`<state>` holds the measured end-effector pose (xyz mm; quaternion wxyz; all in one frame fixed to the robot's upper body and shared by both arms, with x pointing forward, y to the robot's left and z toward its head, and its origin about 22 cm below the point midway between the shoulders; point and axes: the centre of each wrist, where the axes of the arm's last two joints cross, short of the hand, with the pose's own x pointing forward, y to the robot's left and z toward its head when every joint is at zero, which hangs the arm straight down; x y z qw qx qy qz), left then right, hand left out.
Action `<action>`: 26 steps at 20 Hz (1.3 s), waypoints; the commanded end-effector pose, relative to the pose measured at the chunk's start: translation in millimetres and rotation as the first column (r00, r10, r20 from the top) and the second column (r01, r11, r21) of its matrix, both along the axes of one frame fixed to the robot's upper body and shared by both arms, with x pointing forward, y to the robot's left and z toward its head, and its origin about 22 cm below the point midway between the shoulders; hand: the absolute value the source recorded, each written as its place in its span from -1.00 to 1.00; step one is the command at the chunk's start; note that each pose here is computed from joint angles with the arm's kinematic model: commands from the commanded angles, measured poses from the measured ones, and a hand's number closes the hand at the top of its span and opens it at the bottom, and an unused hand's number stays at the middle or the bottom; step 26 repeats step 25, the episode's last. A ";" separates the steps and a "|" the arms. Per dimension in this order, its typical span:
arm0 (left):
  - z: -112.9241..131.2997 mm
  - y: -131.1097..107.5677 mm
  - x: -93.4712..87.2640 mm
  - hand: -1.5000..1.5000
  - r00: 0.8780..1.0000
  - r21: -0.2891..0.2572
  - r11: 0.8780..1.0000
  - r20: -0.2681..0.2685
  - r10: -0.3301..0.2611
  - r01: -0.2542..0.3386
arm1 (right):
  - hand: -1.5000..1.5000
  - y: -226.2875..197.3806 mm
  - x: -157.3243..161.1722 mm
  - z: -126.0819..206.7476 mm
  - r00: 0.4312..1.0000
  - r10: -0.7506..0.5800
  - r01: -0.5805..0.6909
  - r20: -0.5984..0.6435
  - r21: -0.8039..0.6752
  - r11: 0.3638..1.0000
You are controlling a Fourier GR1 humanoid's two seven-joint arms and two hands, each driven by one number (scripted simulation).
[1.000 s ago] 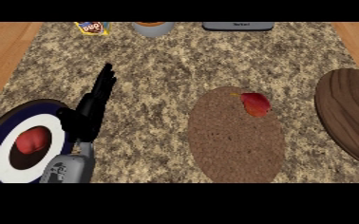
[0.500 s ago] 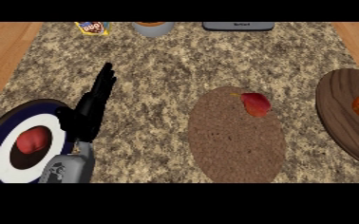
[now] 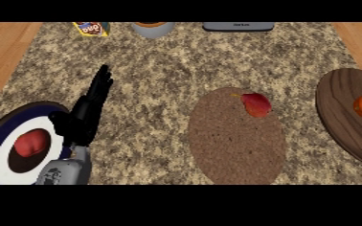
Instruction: Pick the squash from the placemat and place it in the bowl
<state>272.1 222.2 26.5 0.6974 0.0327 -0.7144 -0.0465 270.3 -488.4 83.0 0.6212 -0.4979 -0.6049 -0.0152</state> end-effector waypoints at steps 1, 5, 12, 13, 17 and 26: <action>-3.7 -0.2 -4.3 0.00 1.000 0.004 1.000 -0.003 -0.011 0.011 | -1.00 -15.6 -6.1 25.8 0.989 -0.047 0.041 0.139 0.050 0.998; 7.9 -16.3 9.5 0.00 1.000 0.006 1.000 0.014 0.008 -0.009 | -1.00 -23.5 -49.1 19.6 0.987 -0.043 0.021 0.152 0.145 0.989; -4.9 -17.8 1.0 0.00 1.000 -0.009 1.000 -0.010 0.001 -0.001 | -1.00 -29.0 -98.8 19.7 0.972 -0.028 -0.032 0.233 0.249 0.968; 0.8 0.2 -11.1 0.00 1.000 -0.007 1.000 -0.009 -0.015 0.015 | -1.00 -32.3 -113.0 21.1 0.975 -0.014 -0.046 0.223 0.259 0.965; 5.6 -3.2 0.8 0.00 1.000 -0.003 1.000 0.003 -0.002 0.002 | -1.00 -28.9 -126.8 10.2 0.974 0.023 -0.095 0.227 0.310 0.946; 4.5 -4.3 -9.6 0.00 1.000 0.006 1.000 0.005 -0.008 0.008 | -1.00 -33.9 -169.9 -6.1 0.976 0.050 -0.110 0.210 0.284 0.953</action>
